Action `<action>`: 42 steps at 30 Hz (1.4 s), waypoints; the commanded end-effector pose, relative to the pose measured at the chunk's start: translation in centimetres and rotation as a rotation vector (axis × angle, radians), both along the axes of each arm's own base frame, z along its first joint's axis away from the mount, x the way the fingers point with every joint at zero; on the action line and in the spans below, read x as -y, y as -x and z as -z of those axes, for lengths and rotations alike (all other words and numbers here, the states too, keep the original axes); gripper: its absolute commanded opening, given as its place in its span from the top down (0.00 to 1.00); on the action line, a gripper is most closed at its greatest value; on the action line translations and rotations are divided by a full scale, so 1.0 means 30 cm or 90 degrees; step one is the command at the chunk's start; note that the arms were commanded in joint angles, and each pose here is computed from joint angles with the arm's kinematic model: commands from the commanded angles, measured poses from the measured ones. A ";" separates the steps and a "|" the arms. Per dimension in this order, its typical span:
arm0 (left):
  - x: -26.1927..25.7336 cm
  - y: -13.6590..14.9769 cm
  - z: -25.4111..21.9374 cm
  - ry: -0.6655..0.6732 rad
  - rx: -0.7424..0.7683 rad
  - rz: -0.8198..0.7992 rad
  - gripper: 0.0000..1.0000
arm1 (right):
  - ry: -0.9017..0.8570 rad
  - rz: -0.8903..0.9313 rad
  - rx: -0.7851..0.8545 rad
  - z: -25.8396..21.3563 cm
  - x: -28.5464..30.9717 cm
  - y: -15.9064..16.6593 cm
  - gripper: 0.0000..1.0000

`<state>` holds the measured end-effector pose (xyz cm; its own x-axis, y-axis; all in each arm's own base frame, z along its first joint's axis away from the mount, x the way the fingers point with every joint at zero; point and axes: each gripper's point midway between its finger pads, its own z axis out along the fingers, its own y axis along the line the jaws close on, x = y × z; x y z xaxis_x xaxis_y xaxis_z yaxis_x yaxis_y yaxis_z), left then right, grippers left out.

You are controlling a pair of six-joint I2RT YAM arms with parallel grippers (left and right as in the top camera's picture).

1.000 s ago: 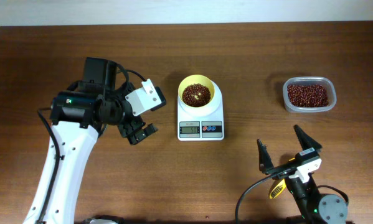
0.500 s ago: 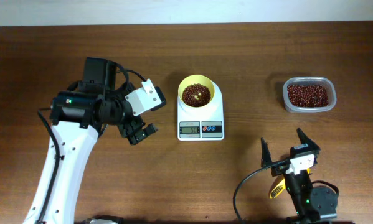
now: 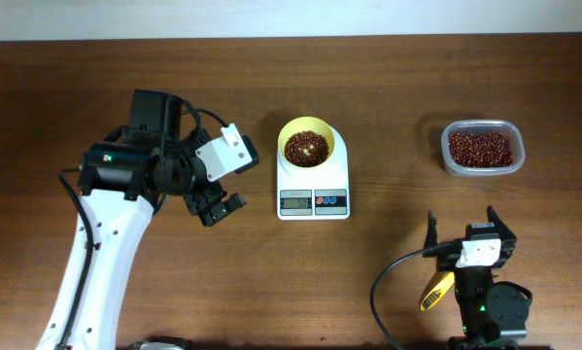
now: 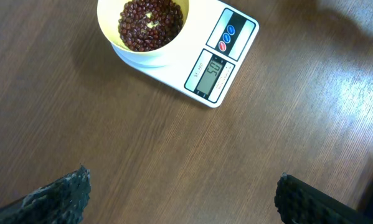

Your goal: Scoop item into bowl and weigh 50g on scale

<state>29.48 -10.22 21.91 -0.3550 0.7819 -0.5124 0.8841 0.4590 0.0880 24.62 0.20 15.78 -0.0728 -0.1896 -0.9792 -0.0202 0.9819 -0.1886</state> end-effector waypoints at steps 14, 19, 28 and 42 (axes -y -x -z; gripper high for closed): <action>0.001 0.001 -0.006 0.005 0.001 -0.005 0.01 | -0.057 0.043 0.001 0.005 0.036 0.001 0.01; 0.001 0.001 -0.006 0.005 0.001 -0.005 0.01 | -0.057 0.043 0.001 0.005 0.036 0.001 0.01; 0.001 0.001 -0.006 0.005 0.001 -0.005 0.01 | -0.057 0.043 0.001 0.005 0.036 0.001 0.01; -0.225 0.243 -0.214 0.127 -0.017 -0.413 0.02 | -0.057 0.043 0.001 0.005 0.036 0.001 0.01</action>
<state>25.08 -4.95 25.55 -0.7365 0.4111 -0.5372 0.5350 0.8400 -0.0906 24.62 -0.34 15.85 -0.0744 -0.1054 -0.9916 0.0174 0.9941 -0.1069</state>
